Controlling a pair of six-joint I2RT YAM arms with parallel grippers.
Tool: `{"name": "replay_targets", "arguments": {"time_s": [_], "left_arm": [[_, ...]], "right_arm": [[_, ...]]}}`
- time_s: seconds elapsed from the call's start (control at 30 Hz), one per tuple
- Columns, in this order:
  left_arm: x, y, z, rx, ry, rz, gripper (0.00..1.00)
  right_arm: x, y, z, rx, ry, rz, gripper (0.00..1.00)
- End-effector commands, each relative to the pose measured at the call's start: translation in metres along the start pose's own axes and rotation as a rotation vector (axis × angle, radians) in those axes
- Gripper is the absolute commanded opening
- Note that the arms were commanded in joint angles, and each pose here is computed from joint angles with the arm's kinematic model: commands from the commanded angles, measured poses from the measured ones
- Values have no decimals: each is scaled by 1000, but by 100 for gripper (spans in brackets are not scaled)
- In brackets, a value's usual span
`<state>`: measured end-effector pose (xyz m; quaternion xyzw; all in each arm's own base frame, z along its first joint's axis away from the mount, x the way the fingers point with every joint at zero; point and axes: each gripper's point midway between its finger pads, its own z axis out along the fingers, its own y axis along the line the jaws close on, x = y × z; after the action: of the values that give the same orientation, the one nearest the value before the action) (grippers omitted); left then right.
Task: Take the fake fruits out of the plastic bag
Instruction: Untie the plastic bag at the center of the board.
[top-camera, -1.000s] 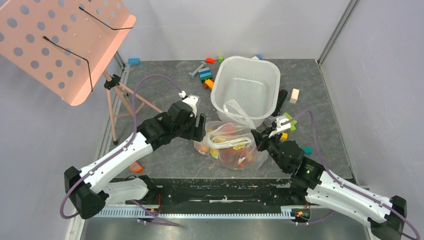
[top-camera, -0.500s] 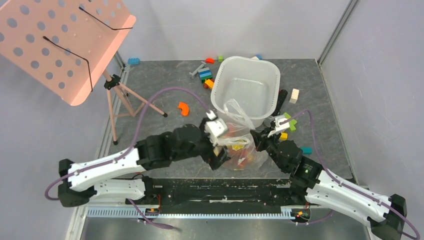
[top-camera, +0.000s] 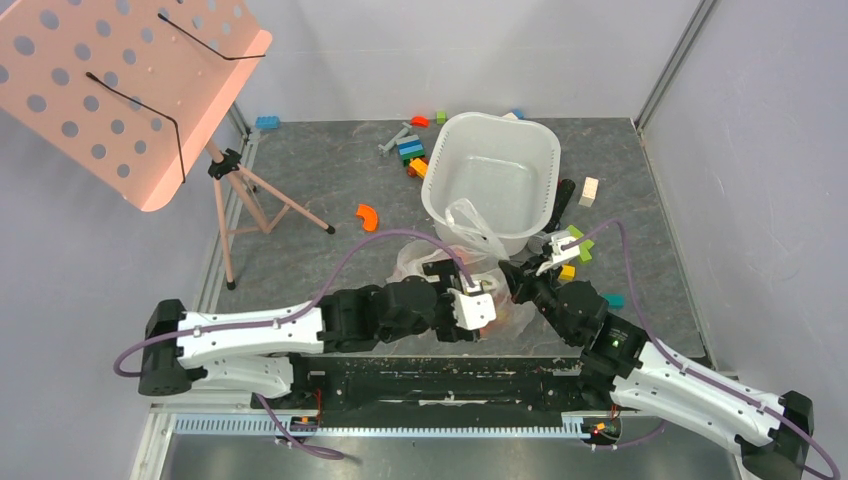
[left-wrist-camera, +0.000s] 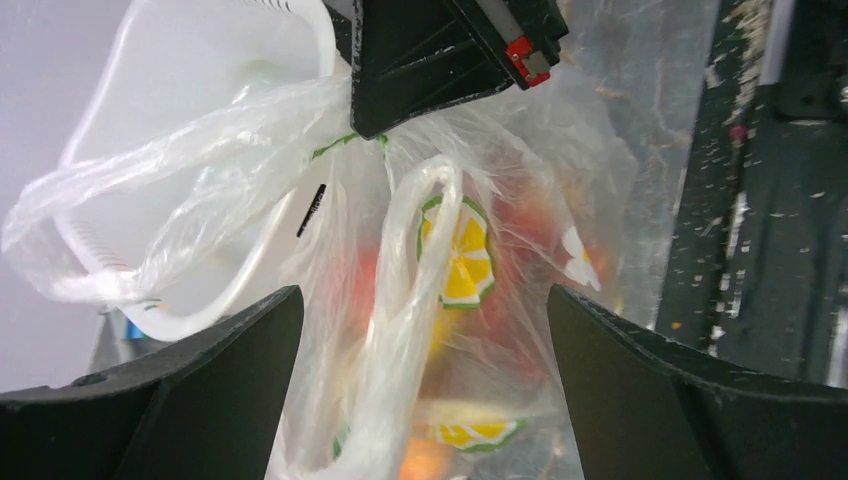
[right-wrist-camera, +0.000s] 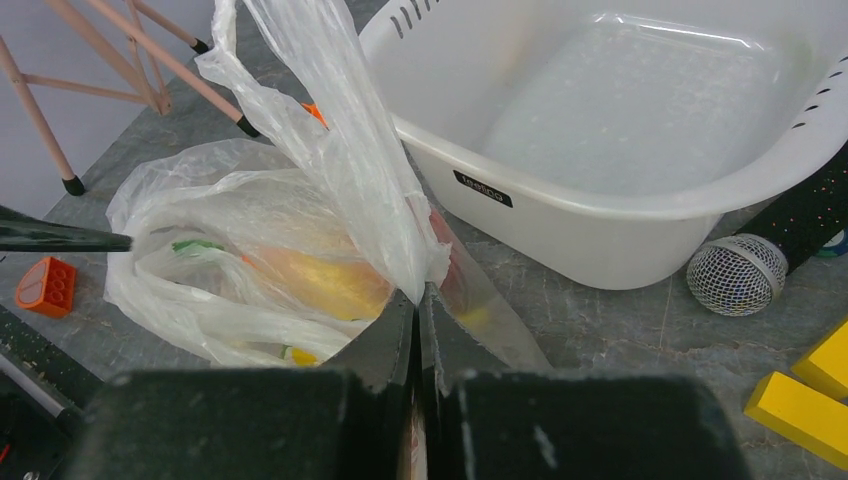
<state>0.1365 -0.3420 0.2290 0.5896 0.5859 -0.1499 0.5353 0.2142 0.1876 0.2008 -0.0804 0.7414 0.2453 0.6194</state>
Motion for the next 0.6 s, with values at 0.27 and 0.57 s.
{"name": "replay_targets", "arguments": {"time_s": [0.27, 0.57], "left_arm": [[5, 22, 39, -120, 150, 130, 81], [24, 30, 44, -127, 266, 80, 71]], "right_arm": [[-11, 7, -1, -31, -22, 12, 0], [-13, 4, -4, -22, -31, 9, 0]]}}
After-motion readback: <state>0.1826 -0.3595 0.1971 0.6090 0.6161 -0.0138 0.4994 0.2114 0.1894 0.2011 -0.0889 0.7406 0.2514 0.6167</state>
